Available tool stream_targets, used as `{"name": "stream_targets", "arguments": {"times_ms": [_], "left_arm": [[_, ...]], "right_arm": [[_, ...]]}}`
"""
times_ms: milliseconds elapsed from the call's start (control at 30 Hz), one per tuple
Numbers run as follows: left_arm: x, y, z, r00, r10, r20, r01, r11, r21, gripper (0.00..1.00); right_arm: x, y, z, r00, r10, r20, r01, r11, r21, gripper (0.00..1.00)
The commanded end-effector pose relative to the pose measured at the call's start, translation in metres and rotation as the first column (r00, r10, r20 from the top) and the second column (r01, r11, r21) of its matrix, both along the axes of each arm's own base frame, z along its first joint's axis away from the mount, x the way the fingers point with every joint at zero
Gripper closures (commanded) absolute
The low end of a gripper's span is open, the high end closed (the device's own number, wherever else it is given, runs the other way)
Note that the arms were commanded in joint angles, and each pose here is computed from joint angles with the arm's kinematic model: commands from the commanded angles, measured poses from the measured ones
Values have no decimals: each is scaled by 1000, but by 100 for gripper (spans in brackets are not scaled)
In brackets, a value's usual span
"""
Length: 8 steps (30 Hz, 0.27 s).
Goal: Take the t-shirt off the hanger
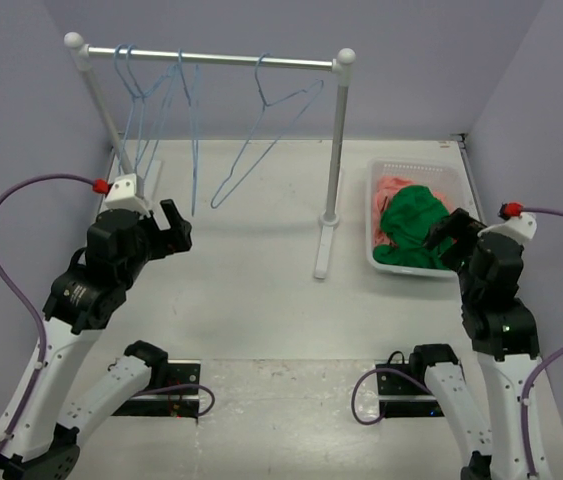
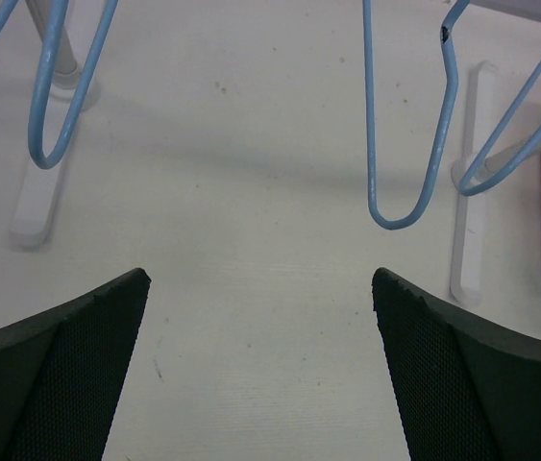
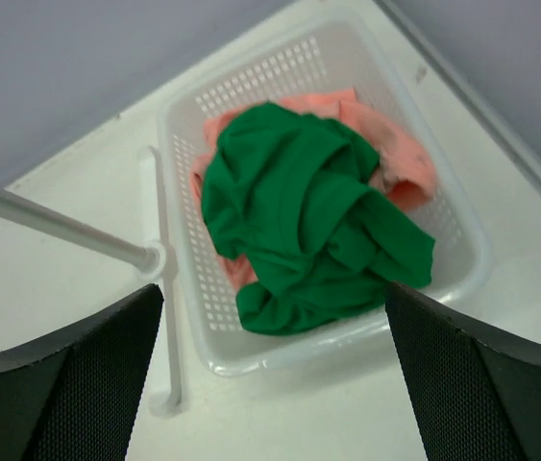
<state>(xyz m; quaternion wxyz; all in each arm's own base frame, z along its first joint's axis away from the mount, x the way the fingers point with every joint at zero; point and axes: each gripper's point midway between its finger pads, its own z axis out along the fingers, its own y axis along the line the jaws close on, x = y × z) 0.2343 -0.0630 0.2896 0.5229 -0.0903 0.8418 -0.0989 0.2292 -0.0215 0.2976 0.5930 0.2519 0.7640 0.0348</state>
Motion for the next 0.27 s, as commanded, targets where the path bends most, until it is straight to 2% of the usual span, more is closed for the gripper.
{"name": "stream_targets", "arguments": {"times_ms": [0, 100, 233], "left_arm": [[10, 0, -1, 999, 31, 28, -30, 999, -10, 0], [12, -3, -6, 1000, 22, 9, -21, 1000, -12, 0], [11, -2, -8, 1000, 24, 6, -23, 1000, -11, 0]], "right_arm": [[-23, 1, -67, 975, -41, -219, 56, 996, 66, 1], [-22, 16, -65, 986, 59, -157, -44, 995, 93, 1], [-26, 13, -50, 994, 47, -97, -40, 996, 80, 1]]}}
